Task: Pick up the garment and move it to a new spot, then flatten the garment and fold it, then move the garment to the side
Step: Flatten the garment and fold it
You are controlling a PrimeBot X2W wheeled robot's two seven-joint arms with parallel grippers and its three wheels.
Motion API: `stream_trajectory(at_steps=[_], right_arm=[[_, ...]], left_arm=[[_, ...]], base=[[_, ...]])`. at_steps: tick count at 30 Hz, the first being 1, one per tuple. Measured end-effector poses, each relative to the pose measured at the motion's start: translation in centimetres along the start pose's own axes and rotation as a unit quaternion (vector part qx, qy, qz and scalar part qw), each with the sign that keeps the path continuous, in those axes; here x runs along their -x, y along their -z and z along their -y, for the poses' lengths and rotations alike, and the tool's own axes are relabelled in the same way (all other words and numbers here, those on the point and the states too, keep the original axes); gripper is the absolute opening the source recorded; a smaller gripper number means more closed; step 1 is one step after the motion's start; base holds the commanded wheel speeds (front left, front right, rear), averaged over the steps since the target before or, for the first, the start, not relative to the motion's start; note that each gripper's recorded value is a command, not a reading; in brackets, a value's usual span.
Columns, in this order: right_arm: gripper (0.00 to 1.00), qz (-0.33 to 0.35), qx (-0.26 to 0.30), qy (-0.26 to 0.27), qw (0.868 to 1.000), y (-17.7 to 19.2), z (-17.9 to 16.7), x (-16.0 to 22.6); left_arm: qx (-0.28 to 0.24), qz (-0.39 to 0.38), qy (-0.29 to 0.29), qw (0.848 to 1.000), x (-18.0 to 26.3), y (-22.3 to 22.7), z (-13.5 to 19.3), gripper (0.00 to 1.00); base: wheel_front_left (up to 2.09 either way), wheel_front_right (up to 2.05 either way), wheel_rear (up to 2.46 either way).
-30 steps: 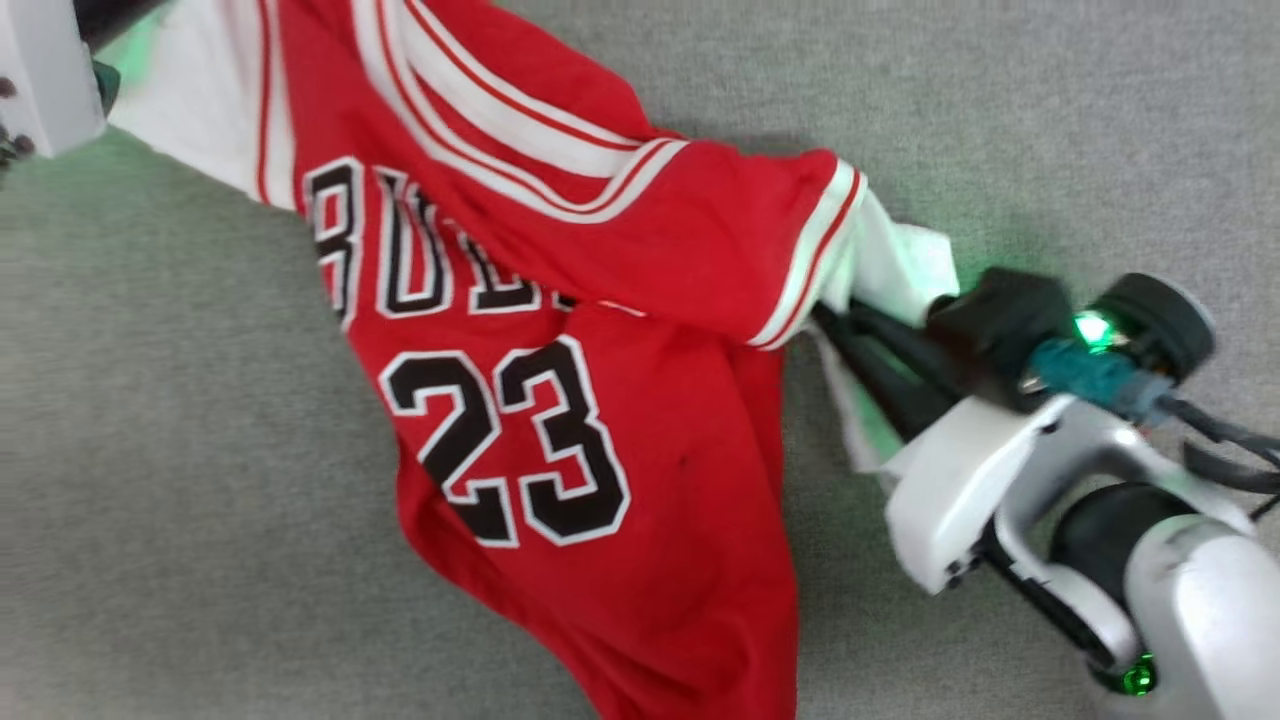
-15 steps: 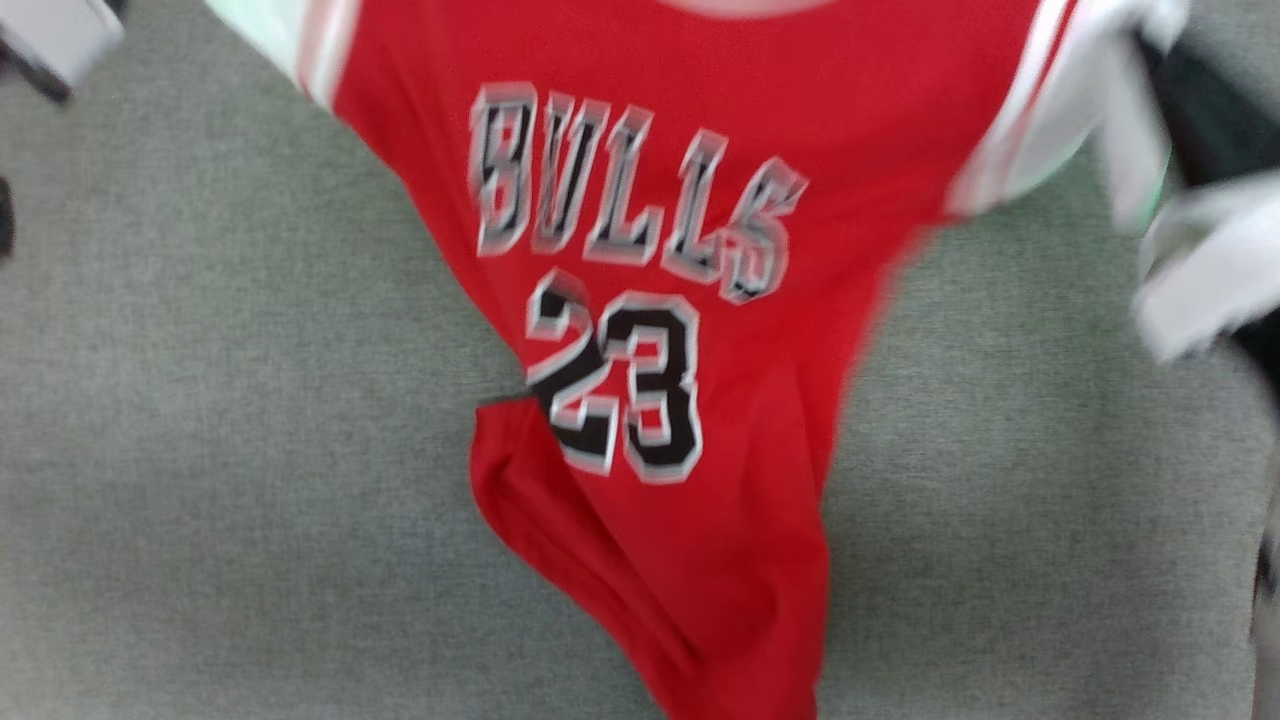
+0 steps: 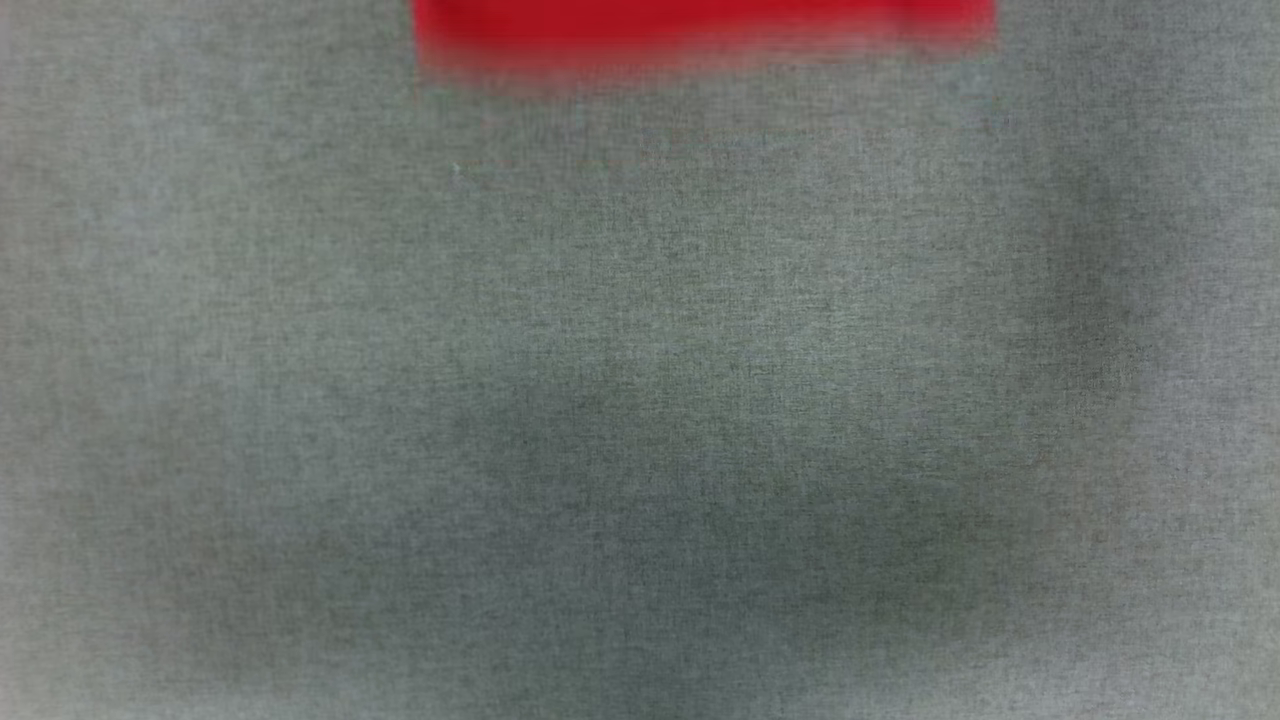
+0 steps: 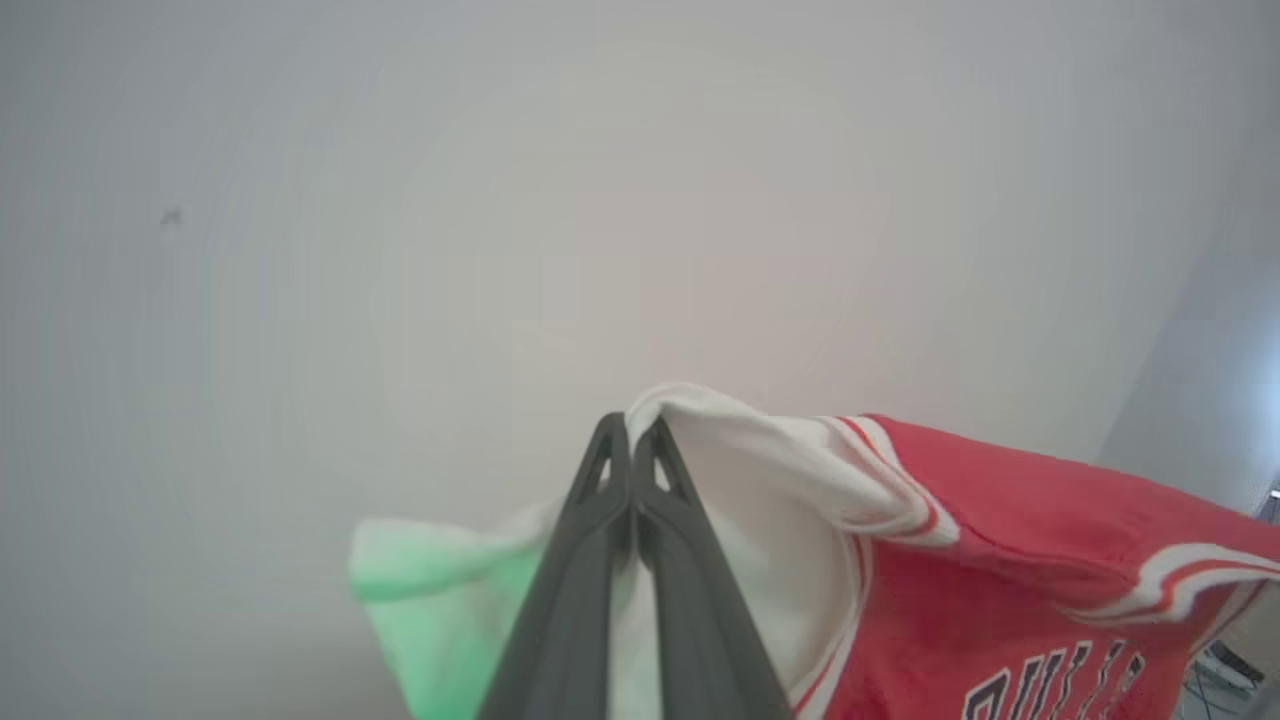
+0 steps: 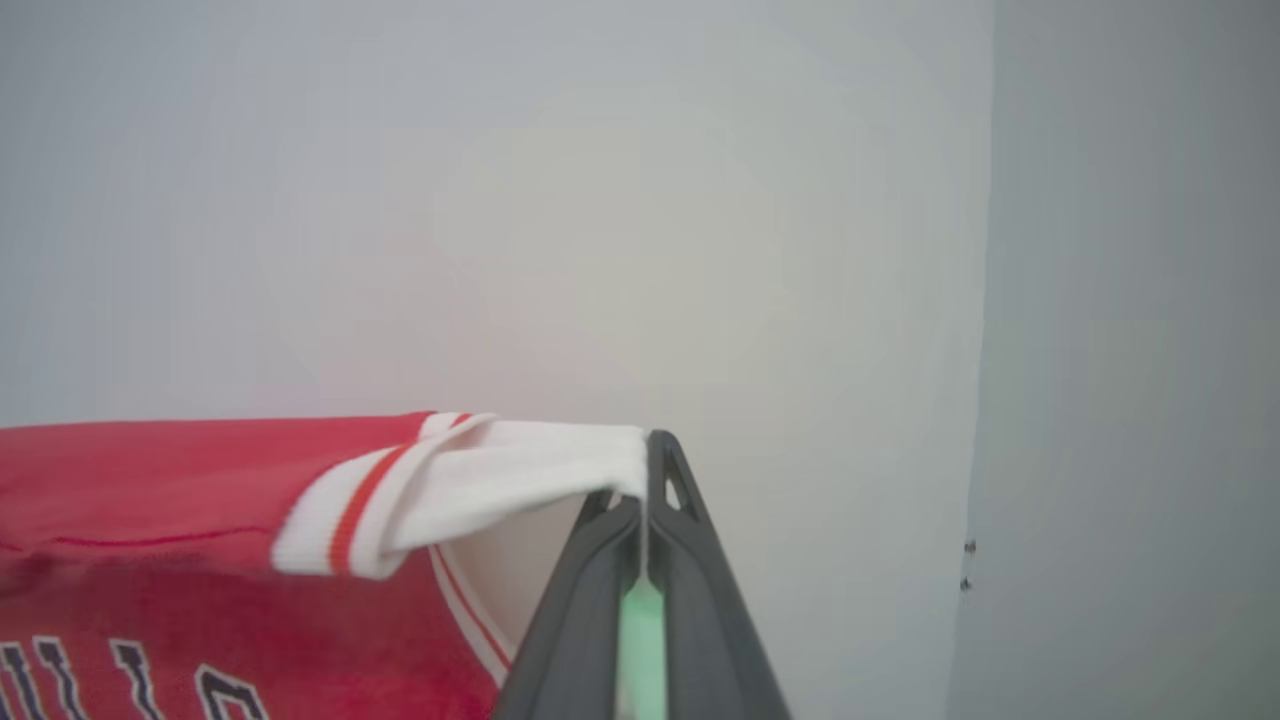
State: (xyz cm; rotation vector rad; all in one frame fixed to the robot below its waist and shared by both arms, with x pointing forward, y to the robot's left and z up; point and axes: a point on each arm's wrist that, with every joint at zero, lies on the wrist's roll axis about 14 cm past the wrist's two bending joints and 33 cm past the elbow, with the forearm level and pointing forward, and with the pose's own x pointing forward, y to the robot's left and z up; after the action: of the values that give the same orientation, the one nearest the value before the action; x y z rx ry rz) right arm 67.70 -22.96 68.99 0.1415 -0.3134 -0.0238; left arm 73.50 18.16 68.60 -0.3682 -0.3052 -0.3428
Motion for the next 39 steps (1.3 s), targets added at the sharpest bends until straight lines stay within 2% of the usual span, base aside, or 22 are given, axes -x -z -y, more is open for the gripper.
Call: stream_trajectory(at_steps=[4, 7, 11, 16, 18, 19, 23, 32, 39], right_arm=[[0.00, 0.079, -0.002, 0.008, 0.997, -5.1, 0.1, -1.8], [0.00, 0.086, -0.001, 0.013, 0.996, -5.6, 0.4, -2.2], [0.00, 0.046, 0.006, 0.017, 0.999, -2.7, 1.3, -1.9], [0.00, -0.037, 0.015, 0.008, 0.999, 3.9, 2.0, 0.6], [0.00, -0.071, 0.019, 0.000, 0.997, 6.0, 2.2, 2.1], [0.00, -0.088, 0.021, -0.006, 0.996, 6.9, 2.2, 3.1], [0.00, -0.149, 0.021, -0.019, 0.988, 9.9, 2.5, 7.5], [0.00, -0.275, -0.006, -0.012, 0.961, 12.4, 3.4, 18.8], [0.00, -0.354, -0.026, -0.003, 0.935, 12.6, 3.7, 26.1]], left_arm=[[0.038, 0.087, 0.022, 0.995, -1.7, -5.9, 2.4, 0.00], [0.044, 0.099, 0.034, 0.994, -1.4, -6.6, 3.3, 0.00], [0.071, 0.065, 0.031, 0.995, 0.0, -3.2, 2.7, 0.00], [0.111, -0.008, 0.033, 0.993, 3.7, 2.3, 2.2, 0.00], [0.136, -0.065, 0.035, 0.988, 6.0, 5.5, 2.5, 0.00], [0.132, -0.103, 0.047, 0.985, 7.5, 7.2, 3.1, 0.00], [0.155, -0.184, 0.059, 0.969, 12.8, 10.6, 4.4, 0.00], [0.221, -0.270, 0.057, 0.935, 23.5, 12.9, 7.7, 0.00], [0.243, -0.314, 0.036, 0.917, 29.9, 13.4, 9.0, 0.00]], base=[[0.00, 0.00, 0.00], [0.00, 0.00, 0.00], [0.00, 0.00, 0.00], [0.00, 0.00, 0.00], [0.00, 0.00, 0.00], [0.00, 0.00, 0.00], [0.00, 0.00, 0.00], [0.00, 0.00, 0.00], [0.00, 0.00, 0.00]])
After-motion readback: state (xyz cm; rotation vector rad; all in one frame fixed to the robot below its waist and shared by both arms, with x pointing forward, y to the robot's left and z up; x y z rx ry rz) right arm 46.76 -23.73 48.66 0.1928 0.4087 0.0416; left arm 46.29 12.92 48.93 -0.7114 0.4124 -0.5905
